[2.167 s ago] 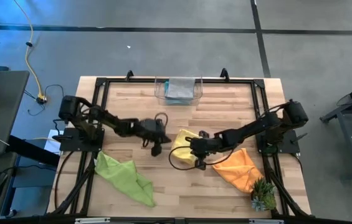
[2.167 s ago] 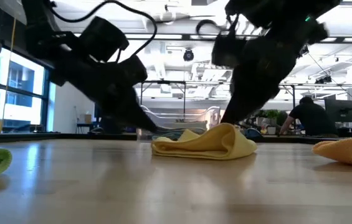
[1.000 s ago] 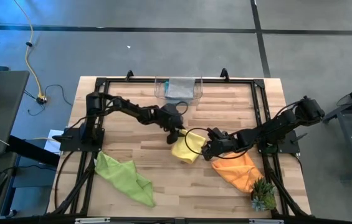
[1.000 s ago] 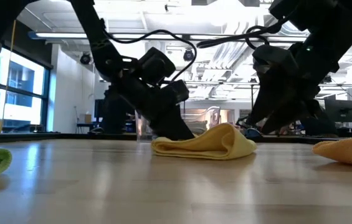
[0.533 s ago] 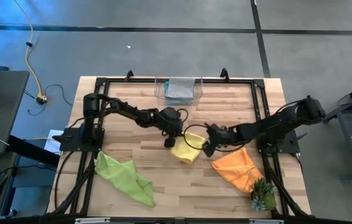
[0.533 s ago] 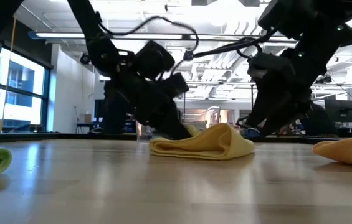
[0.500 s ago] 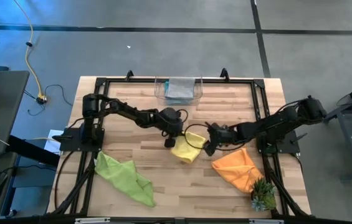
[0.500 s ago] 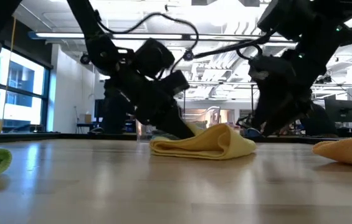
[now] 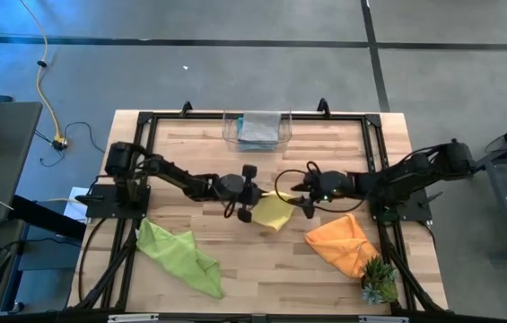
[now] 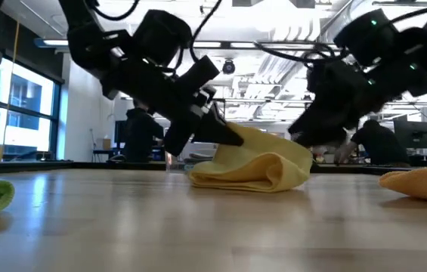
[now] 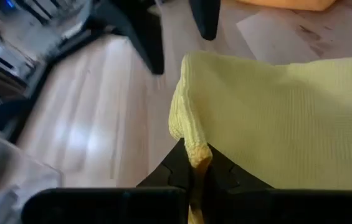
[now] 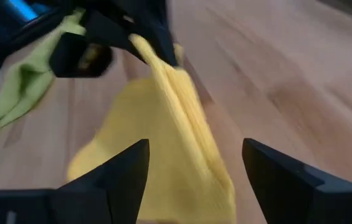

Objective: Fold microfiber towels
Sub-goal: Put the yellow towel into the transparent bin

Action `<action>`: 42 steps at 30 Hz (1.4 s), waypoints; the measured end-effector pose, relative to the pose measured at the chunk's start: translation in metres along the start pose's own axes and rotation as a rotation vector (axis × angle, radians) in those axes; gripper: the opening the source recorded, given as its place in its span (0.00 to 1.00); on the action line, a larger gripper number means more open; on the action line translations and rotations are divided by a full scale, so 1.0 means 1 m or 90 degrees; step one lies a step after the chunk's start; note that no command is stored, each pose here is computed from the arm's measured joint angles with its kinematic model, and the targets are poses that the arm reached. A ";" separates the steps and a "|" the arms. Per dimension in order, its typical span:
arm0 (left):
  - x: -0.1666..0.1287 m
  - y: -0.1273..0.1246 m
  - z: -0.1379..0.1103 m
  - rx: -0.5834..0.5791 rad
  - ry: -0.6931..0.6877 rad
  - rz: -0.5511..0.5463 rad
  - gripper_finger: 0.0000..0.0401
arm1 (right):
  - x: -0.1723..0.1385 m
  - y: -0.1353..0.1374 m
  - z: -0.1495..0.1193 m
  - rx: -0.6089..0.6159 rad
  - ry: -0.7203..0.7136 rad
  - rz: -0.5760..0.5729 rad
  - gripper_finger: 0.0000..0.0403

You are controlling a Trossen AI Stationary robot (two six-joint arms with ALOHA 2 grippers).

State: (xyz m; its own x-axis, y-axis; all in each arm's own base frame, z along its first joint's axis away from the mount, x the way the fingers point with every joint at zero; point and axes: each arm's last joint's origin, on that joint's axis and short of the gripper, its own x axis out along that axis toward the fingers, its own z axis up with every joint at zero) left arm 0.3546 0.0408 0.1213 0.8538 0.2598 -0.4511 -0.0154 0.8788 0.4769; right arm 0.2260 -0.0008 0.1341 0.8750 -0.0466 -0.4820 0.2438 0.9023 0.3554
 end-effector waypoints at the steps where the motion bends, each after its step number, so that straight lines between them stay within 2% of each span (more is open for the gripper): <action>1: -0.001 -0.002 0.002 0.014 -0.003 0.007 0.01 | 0.002 0.001 0.005 -0.023 0.002 0.004 0.62; 6: -0.004 -0.011 0.011 0.078 -0.001 0.066 0.00 | 0.008 -0.003 0.027 -0.125 0.063 -0.019 0.62; 8: -0.005 -0.014 0.013 0.095 -0.001 0.071 0.00 | 0.010 -0.004 0.038 -0.159 0.072 -0.006 0.62; 12: -0.006 -0.016 0.014 0.110 0.010 0.092 0.00 | 0.021 -0.006 0.052 -0.165 0.096 0.048 0.62; 16: -0.006 -0.015 0.016 0.112 0.011 0.115 0.00 | 0.040 -0.009 0.051 -0.184 0.151 0.076 0.62; 20: -0.006 -0.015 0.015 0.116 0.017 0.119 0.00 | 0.058 -0.013 0.051 -0.169 0.188 0.119 0.60; 23: -0.006 -0.015 0.015 0.121 0.020 0.123 0.00 | 0.066 -0.014 0.051 -0.163 0.205 0.137 0.53; 26: -0.006 -0.015 0.014 0.120 0.029 0.131 0.01 | 0.070 -0.014 0.051 -0.177 0.213 0.140 0.37; 30: -0.007 -0.013 0.014 0.089 0.045 0.150 0.07 | 0.069 -0.020 0.054 -0.180 0.207 0.130 0.08; 31: -0.009 -0.012 0.014 0.079 0.052 0.147 0.09 | 0.069 -0.022 0.054 -0.178 0.205 0.124 0.04; 35: -0.023 0.001 0.016 0.011 0.089 0.126 0.20 | 0.067 -0.030 0.059 -0.154 0.196 0.101 0.04; 38: -0.043 0.019 0.010 -0.068 0.094 0.111 0.28 | 0.061 -0.037 0.067 -0.147 0.179 0.090 0.01; 42: -0.078 0.038 -0.012 -0.195 0.067 0.073 0.37 | 0.051 -0.045 0.095 -0.137 0.165 0.070 0.01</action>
State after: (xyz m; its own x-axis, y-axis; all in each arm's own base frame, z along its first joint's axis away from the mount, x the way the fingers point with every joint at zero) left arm 0.2809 0.0589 0.1656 0.7797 0.3895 -0.4902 -0.2773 0.9168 0.2874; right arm 0.2993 -0.0847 0.1696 0.7494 0.1413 -0.6468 0.0361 0.9668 0.2530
